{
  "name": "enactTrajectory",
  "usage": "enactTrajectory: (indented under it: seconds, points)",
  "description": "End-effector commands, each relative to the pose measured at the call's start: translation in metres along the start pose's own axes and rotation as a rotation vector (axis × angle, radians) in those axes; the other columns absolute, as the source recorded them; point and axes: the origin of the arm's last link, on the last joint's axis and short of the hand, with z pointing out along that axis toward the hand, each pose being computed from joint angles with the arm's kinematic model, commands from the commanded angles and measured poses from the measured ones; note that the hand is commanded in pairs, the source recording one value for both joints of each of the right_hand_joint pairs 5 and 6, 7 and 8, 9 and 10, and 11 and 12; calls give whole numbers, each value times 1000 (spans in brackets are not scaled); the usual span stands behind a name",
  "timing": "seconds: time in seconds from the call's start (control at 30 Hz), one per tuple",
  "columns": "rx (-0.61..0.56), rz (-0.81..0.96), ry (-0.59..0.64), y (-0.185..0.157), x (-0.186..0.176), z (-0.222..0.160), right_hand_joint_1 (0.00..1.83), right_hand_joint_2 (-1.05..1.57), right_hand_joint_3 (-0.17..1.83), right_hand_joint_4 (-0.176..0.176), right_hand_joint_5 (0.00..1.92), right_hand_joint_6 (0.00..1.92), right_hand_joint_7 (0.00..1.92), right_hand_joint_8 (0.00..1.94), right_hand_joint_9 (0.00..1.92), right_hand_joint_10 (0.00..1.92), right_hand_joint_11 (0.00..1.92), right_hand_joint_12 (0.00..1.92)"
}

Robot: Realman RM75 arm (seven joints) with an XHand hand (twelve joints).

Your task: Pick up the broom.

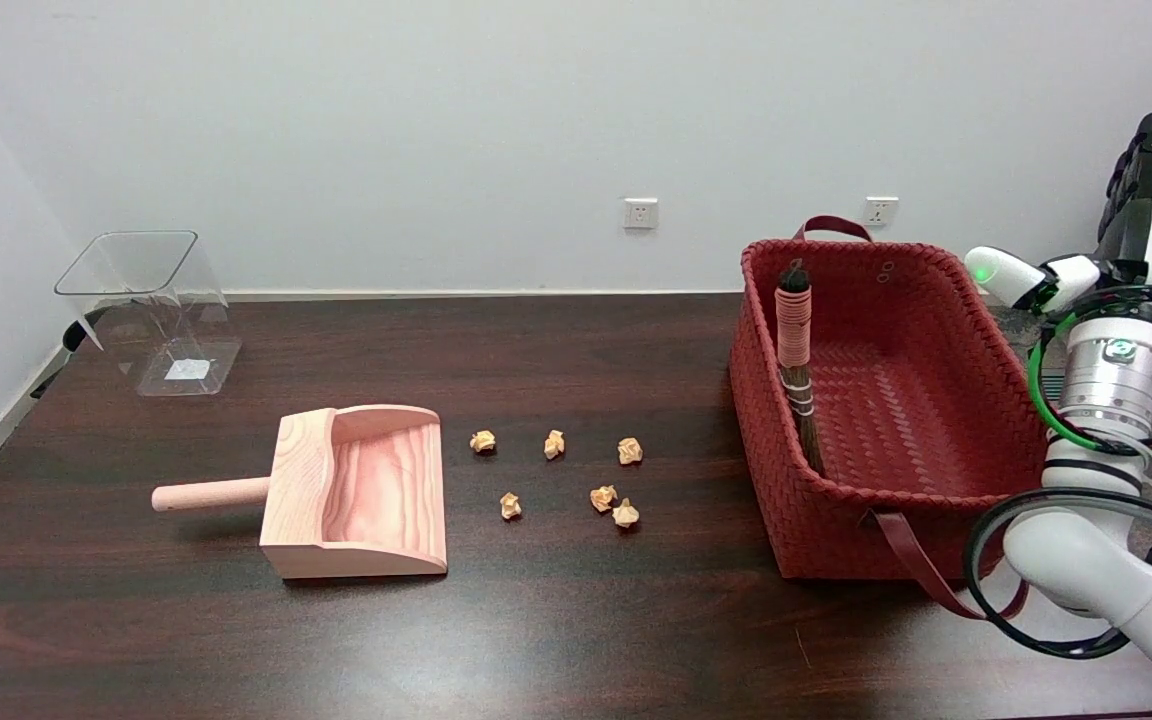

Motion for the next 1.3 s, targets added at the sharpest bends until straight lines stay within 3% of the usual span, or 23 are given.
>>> enactTrajectory:
  seconds: [0.03,0.27,0.73,1.3]
  points:
    - [-29,34,-73,-4,-12,-16,1149,-716,1141,0,0,0,0,0,0,0,0,0]
    - [-63,65,-239,-24,-38,-54,1141,-664,1130,0,0,0,28,28,0,0,0,0]
    - [-115,63,-344,-52,-13,-110,1141,-703,1186,0,0,0,47,47,0,0,0,0]
    - [-110,47,-491,-37,-51,-107,1168,-782,1116,0,0,0,51,51,0,0,0,0]
